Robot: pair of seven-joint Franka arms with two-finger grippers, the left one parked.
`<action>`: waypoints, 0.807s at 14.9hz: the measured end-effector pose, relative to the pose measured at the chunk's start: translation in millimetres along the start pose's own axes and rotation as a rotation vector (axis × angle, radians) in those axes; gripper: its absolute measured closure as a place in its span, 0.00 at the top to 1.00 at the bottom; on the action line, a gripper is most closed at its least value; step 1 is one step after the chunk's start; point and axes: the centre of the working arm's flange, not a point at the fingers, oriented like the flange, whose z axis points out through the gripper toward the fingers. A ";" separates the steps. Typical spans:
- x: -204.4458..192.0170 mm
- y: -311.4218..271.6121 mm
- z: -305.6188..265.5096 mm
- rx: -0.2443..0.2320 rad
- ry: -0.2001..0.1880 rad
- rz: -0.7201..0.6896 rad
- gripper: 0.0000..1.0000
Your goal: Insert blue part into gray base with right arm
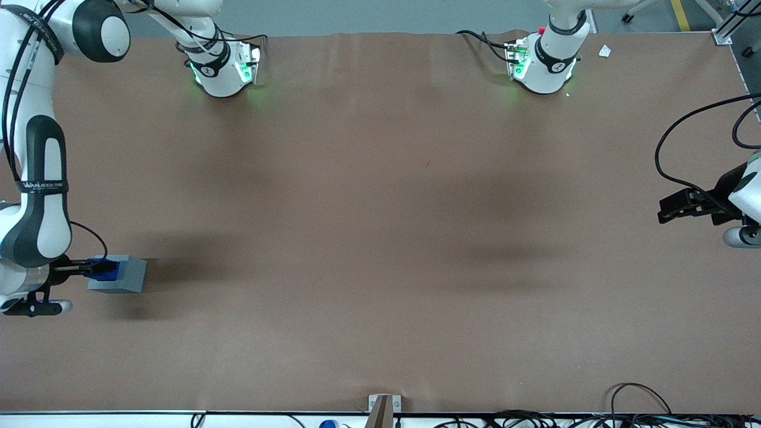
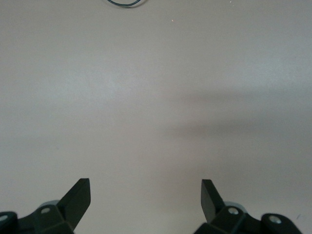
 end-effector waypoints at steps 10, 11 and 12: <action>-72.0 -120.5 -163.0 -0.011 0.006 -0.060 1.00; -81.5 -137.9 -175.6 -0.015 0.009 -0.035 1.00; -90.9 -156.7 -186.2 -0.019 0.013 -0.017 1.00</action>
